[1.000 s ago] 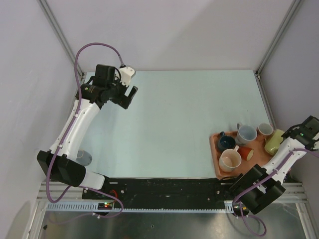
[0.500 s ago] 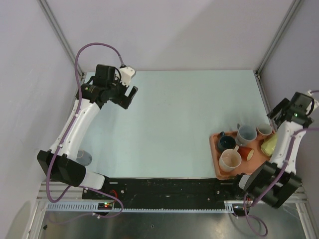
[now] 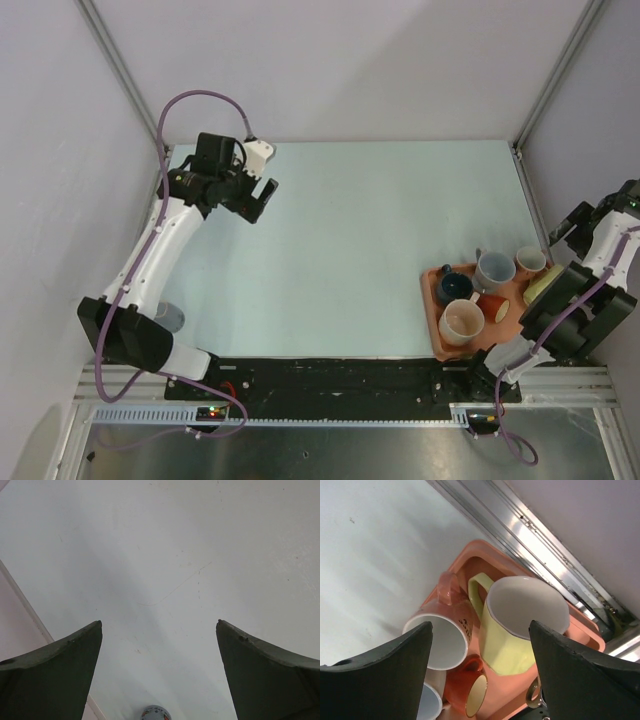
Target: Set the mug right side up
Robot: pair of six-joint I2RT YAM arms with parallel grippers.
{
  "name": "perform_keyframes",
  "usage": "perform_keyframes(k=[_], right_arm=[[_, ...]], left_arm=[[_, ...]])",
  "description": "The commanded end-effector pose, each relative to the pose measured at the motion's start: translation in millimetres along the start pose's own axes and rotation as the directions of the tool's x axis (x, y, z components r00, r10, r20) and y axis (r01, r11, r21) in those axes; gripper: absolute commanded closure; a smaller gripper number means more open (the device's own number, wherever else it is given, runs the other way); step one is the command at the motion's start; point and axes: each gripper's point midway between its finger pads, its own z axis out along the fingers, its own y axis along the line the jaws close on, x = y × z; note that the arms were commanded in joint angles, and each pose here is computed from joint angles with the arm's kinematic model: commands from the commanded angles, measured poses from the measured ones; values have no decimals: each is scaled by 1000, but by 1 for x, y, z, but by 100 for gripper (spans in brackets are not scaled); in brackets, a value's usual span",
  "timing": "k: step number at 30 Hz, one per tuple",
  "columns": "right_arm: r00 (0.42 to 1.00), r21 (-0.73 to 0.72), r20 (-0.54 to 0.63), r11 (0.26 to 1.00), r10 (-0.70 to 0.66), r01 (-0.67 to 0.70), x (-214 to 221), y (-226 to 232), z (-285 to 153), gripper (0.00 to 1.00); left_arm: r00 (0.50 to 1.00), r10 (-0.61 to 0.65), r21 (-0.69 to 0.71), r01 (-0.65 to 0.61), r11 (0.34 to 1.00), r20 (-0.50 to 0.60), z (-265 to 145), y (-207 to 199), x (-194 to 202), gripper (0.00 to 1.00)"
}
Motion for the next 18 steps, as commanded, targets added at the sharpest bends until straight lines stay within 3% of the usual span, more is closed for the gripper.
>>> perform_keyframes(k=[1,8,13,18], right_arm=[[999,-61,-53,998,-3,0,-4,5,6,18],[993,-82,-105,994,60,-69,2,-4,17,18],[989,-86,-132,993,71,-83,10,-5,15,31],[985,-47,-146,994,96,-104,20,-14,6,37]], left_arm=[[1000,22,-3,-22,1000,14,0,2,-5,2],[1000,30,0,-30,1000,8,1,2,-3,2],[999,36,2,-36,999,10,2,2,-4,2],[999,39,9,-39,999,16,1,1,-6,2]])
